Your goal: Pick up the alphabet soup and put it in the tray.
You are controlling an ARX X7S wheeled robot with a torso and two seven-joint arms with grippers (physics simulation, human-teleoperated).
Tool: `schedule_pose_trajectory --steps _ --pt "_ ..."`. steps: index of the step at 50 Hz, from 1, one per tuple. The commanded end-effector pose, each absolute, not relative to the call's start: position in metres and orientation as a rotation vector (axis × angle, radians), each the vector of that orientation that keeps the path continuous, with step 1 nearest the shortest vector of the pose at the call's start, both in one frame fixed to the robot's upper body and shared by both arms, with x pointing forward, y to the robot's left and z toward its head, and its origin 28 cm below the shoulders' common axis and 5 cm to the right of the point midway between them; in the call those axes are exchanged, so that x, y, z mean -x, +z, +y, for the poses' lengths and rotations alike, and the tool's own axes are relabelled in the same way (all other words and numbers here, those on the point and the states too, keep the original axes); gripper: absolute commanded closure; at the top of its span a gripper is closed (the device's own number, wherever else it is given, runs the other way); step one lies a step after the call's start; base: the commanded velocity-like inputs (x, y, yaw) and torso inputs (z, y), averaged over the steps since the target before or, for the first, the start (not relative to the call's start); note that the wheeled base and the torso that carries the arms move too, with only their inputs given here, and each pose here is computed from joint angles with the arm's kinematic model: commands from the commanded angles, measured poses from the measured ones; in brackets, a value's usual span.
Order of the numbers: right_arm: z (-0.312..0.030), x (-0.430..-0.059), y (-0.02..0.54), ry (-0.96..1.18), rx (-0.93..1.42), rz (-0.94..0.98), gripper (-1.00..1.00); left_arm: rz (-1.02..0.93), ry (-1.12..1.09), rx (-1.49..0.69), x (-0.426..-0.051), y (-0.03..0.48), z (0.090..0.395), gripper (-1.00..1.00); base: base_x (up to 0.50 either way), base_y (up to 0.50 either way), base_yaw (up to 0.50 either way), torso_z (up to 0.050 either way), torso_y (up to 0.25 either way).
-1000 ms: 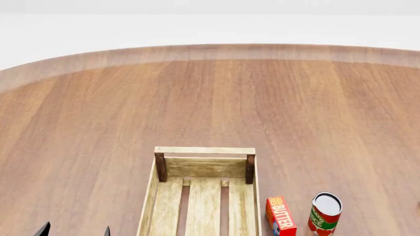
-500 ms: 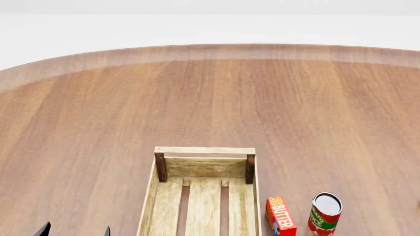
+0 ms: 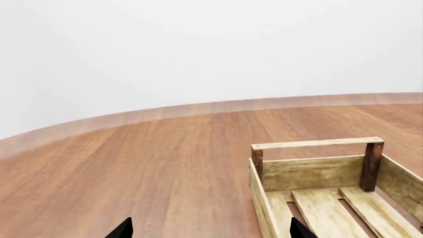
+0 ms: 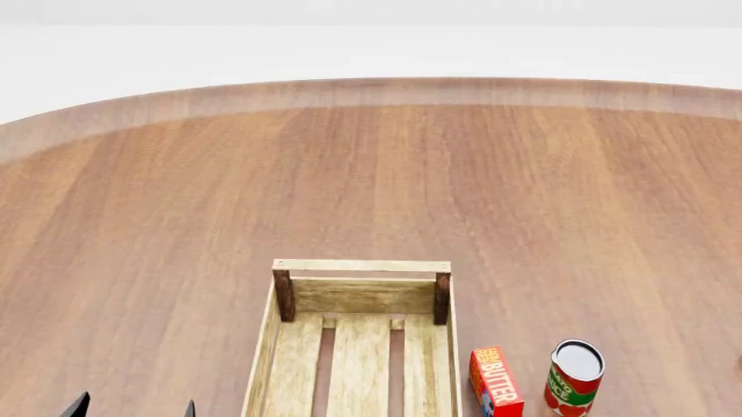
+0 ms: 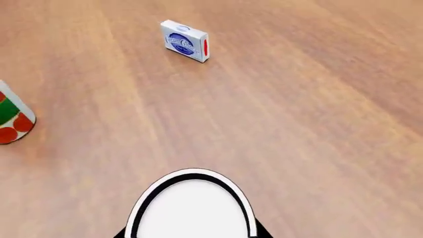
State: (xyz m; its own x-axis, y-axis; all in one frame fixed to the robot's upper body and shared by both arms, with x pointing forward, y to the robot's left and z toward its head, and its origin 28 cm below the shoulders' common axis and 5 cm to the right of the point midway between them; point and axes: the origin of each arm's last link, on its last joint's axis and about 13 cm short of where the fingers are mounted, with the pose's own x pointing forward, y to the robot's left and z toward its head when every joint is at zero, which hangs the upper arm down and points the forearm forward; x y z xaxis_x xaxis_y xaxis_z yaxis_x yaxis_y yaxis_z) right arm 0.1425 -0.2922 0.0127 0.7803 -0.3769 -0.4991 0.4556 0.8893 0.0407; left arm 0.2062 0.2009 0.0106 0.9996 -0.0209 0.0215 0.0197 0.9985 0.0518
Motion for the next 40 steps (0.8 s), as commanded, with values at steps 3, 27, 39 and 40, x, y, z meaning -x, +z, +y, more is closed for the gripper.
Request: schedule_pose_trajectory --steps 3,27,39,40 --pt "-0.275 -0.143 0.055 -0.387 -0.136 0.368 1.00 -0.022 -0.020 -0.052 -0.206 0.010 0.201 -1.00 0.00 0.00 0.00 0.000 0.000" --pt "-0.221 -0.163 0.137 -0.112 -0.010 0.183 1.00 -0.040 -0.021 -0.070 -0.205 0.011 0.201 -1.00 0.00 0.00 0.00 0.000 0.000" --pt "-0.198 -0.190 0.146 -0.006 -0.005 0.148 1.00 -0.053 -0.022 -0.084 -0.204 0.011 0.200 -1.00 0.00 0.00 0.00 0.000 0.001" --pt "-0.195 -0.193 0.146 0.007 -0.013 0.146 1.00 -0.057 -0.023 -0.089 -0.204 0.011 0.200 -1.00 0.00 0.00 0.00 0.000 0.000"
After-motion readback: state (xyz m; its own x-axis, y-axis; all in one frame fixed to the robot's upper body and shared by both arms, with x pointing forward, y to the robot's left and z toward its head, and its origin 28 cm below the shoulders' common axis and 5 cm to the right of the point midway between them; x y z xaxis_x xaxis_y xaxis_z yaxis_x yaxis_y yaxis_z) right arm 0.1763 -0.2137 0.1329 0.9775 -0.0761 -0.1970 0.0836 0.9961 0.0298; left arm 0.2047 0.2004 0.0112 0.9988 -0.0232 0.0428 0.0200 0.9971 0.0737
